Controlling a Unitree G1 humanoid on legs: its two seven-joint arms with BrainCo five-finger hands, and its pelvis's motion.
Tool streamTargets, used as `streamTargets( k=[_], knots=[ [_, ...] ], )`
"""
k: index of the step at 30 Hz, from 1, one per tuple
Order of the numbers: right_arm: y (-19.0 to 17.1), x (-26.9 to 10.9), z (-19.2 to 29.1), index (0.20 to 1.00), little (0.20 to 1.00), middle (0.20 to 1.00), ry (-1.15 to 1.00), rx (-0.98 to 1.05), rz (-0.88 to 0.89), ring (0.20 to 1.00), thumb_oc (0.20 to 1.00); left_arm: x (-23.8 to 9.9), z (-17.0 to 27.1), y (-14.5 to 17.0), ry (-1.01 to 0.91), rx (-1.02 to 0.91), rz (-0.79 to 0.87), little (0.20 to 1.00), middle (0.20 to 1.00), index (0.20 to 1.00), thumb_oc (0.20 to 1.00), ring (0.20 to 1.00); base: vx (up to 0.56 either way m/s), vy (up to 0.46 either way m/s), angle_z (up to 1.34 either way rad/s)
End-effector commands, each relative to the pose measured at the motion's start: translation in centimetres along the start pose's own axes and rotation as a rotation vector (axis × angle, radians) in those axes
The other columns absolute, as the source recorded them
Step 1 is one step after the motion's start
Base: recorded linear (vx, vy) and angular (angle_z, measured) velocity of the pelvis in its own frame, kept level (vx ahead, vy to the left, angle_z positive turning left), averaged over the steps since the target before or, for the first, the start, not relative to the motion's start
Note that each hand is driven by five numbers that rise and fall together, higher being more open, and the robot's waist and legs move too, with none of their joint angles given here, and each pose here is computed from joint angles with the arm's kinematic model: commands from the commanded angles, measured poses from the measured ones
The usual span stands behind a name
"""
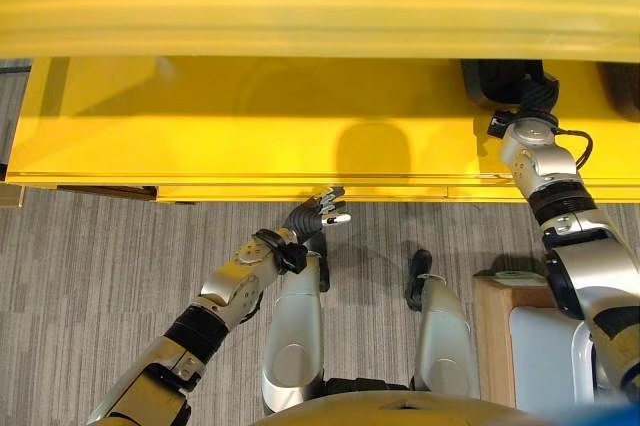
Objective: Move parts from the plastic box to the shelf.
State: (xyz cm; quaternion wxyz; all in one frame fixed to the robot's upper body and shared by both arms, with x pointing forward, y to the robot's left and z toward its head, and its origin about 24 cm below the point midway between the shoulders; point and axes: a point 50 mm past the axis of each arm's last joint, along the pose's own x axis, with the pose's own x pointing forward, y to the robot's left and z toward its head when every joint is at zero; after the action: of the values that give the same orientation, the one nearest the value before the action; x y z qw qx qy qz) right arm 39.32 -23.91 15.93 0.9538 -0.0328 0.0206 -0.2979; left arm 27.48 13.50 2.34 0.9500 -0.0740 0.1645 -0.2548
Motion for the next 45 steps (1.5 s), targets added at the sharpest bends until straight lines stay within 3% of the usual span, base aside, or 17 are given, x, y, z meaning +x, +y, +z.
streamTargets(
  k=[1,2,3,22,37,45],
  knots=[
    [0.2,-1.9,-8.1,0.297,0.297,0.297,0.270,-0.132,0.033,0.297,0.297,0.5,1.7,-2.0,-0.124,-0.028,-0.059,1.000,1.000,1.000,1.000,1.000,0.00,0.000,0.00],
    [0.1,-1.9,-8.2,0.818,0.818,0.818,0.265,-0.153,0.015,0.818,0.818,0.6,1.7,-1.9,-0.125,-0.029,-0.060,1.000,1.000,1.000,1.000,1.000,0.00,0.000,0.00],
    [0.0,-1.9,-8.4,1.000,1.000,1.000,0.265,-0.166,0.006,1.000,1.000,0.6,1.7,-2.0,-0.123,-0.026,-0.060,1.000,1.000,1.000,1.000,1.000,0.00,0.000,0.00],
    [-0.9,-1.9,-7.1,1.000,1.000,1.000,0.179,-0.024,-0.091,1.000,1.000,0.2,1.0,-1.8,-0.110,-0.021,-0.048,1.000,1.000,1.000,1.000,1.000,0.00,0.003,0.00],
    [1.9,-4.3,-9.6,1.000,1.000,1.000,0.309,-0.026,0.235,1.000,1.000,-0.1,1.1,-1.2,-0.102,-0.028,-0.026,1.000,1.000,1.000,1.000,1.000,0.01,0.001,0.00],
    [2.1,-4.7,-10.8,1.000,1.000,1.000,0.365,-0.043,0.291,1.000,1.000,-0.2,1.1,-1.0,-0.094,-0.022,-0.027,1.000,1.000,1.000,1.000,1.000,0.01,-0.008,0.01]
  ],
)
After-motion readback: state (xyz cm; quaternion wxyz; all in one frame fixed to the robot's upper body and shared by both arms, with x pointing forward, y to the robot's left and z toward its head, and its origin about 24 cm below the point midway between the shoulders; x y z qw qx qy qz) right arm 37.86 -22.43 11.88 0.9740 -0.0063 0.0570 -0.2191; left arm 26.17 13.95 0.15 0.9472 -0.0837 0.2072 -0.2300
